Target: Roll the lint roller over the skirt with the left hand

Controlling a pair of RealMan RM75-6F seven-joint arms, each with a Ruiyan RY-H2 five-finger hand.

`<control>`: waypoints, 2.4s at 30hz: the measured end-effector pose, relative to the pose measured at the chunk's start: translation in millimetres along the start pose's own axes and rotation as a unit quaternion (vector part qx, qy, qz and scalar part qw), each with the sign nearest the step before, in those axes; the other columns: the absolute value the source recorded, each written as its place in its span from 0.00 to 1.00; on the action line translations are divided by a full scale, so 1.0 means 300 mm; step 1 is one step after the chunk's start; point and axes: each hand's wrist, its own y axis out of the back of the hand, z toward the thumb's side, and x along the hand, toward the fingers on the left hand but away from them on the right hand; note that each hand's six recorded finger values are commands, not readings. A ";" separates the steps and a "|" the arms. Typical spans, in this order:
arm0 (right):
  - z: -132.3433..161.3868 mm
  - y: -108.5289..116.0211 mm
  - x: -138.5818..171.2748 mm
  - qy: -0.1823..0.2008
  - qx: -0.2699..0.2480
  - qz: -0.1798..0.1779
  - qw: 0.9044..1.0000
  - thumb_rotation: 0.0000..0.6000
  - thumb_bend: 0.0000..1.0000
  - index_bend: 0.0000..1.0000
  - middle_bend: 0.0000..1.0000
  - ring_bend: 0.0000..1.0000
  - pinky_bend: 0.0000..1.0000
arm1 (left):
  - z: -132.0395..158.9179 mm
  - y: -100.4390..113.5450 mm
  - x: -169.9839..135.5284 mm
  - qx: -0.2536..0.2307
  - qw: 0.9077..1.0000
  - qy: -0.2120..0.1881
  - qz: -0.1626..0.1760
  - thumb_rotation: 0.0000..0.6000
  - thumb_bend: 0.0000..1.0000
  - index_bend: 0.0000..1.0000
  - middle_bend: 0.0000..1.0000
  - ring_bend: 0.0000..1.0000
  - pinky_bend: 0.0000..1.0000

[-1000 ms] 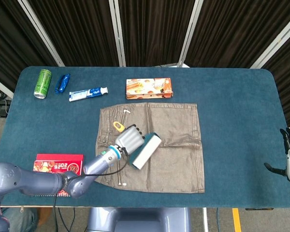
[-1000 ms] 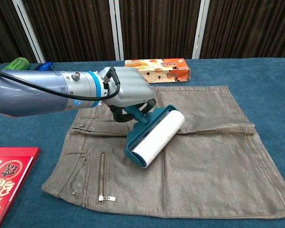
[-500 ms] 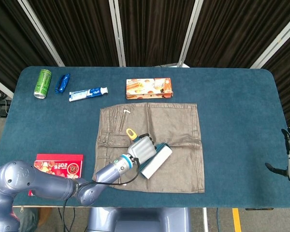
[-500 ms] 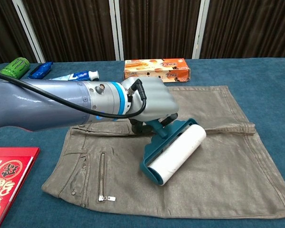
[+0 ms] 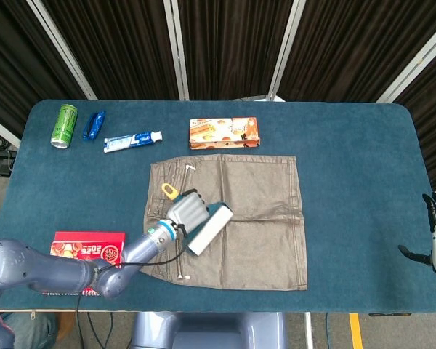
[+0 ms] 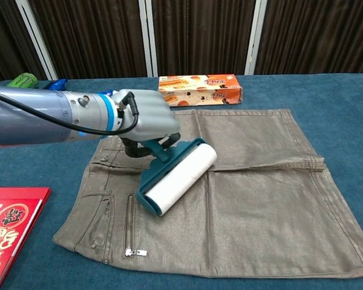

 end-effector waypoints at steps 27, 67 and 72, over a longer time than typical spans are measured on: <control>0.010 0.010 0.003 0.004 -0.004 -0.004 1.000 1.00 0.00 0.00 0.00 0.00 0.00 | -0.002 -0.029 -0.019 0.003 1.000 -0.008 0.013 1.00 0.80 0.60 0.55 0.43 0.45; 0.010 0.030 0.011 0.002 -0.006 -0.013 1.000 1.00 0.00 0.00 0.00 0.00 0.00 | -0.139 -0.280 -0.105 -0.019 0.997 0.053 -0.055 1.00 0.80 0.60 0.55 0.43 0.45; 0.012 0.029 0.012 0.002 -0.005 -0.013 1.000 1.00 0.00 0.00 0.00 0.00 0.00 | -0.190 -0.339 -0.139 -0.029 0.995 0.071 -0.063 1.00 0.81 0.60 0.55 0.43 0.45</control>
